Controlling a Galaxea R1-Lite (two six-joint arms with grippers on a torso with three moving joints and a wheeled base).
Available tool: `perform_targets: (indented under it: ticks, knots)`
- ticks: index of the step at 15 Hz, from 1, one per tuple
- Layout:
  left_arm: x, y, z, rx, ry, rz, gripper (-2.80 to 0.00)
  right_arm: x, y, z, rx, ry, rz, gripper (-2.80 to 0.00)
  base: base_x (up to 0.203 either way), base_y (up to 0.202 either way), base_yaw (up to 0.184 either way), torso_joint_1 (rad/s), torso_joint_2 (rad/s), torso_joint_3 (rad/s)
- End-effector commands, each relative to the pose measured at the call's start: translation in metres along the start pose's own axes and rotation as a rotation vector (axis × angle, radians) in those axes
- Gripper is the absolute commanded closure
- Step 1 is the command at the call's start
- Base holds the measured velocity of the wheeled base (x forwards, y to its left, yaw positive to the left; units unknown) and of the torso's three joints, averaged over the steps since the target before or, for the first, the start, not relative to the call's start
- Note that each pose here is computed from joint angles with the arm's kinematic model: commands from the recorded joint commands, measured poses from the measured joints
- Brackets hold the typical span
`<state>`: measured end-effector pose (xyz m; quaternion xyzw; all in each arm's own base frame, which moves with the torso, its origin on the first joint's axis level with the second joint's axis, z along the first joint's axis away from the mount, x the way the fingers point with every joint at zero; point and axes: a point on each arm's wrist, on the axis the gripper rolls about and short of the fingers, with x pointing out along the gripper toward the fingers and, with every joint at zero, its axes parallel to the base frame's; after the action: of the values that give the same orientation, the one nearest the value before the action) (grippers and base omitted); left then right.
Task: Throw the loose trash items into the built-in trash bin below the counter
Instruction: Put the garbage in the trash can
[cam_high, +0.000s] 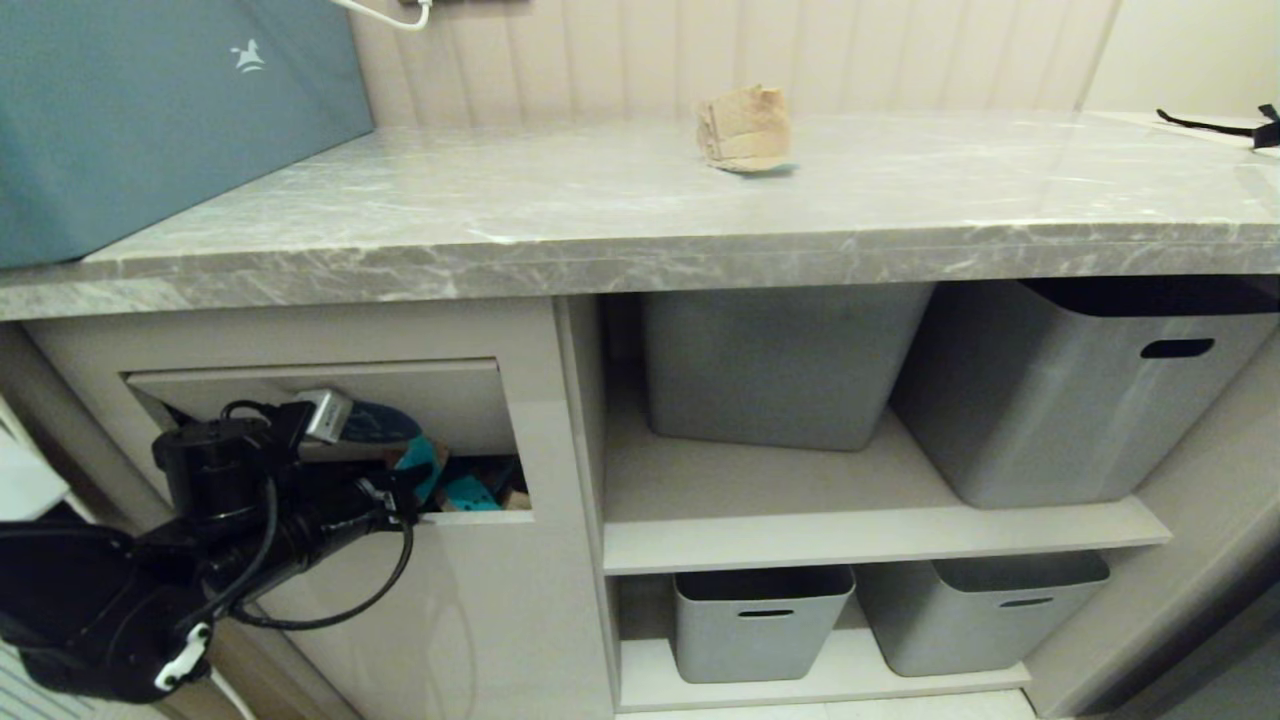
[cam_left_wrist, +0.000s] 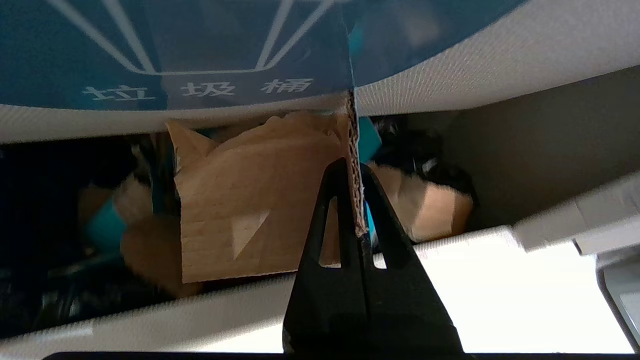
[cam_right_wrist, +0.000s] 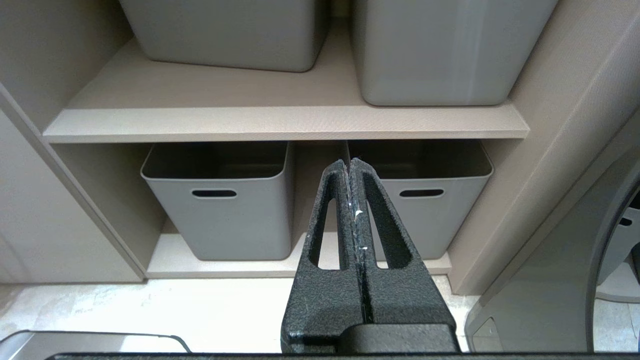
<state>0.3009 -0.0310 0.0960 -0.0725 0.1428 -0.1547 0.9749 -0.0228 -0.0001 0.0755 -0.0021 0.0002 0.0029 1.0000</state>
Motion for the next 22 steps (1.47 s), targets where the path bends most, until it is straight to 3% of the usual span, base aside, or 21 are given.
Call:
perform_targets:
  ticks: [1, 6, 7, 8, 22]
  knots:
    - [0.006, 0.002, 0.001, 0.001, -0.008, -0.002, 0.00, 0.000, 0.000, 0.000, 0.000, -0.002, 0.000, 0.00, 0.000, 0.000, 0.000, 0.000, 0.00, 0.000]
    - [0.012, 0.004, 0.001, 0.000, -0.010, 0.001, 0.00, 0.000, 0.000, 0.000, 0.000, 0.000, 0.000, 0.00, 0.000, 0.000, 0.000, 0.000, 0.00, 0.000]
    - [0.013, 0.005, 0.002, 0.002, -0.015, 0.001, -2.66, 0.000, 0.000, 0.000, 0.000, -0.002, 0.000, 0.00, 0.000, 0.000, 0.000, 0.000, 0.00, 0.000]
    - [0.015, 0.005, 0.005, 0.005, -0.027, 0.001, -2.80, 0.000, 0.000, 0.000, 0.000, 0.000, 0.000, 0.00, 0.000, 0.000, 0.000, 0.000, 0.00, 0.000]
    - [-0.001, -0.001, 0.017, -0.003, -0.076, -0.005, -2.80, 0.000, 0.000, 0.000, 0.000, -0.002, 0.000, 0.00, 0.000, 0.000, 0.000, 0.000, 0.00, 0.000]
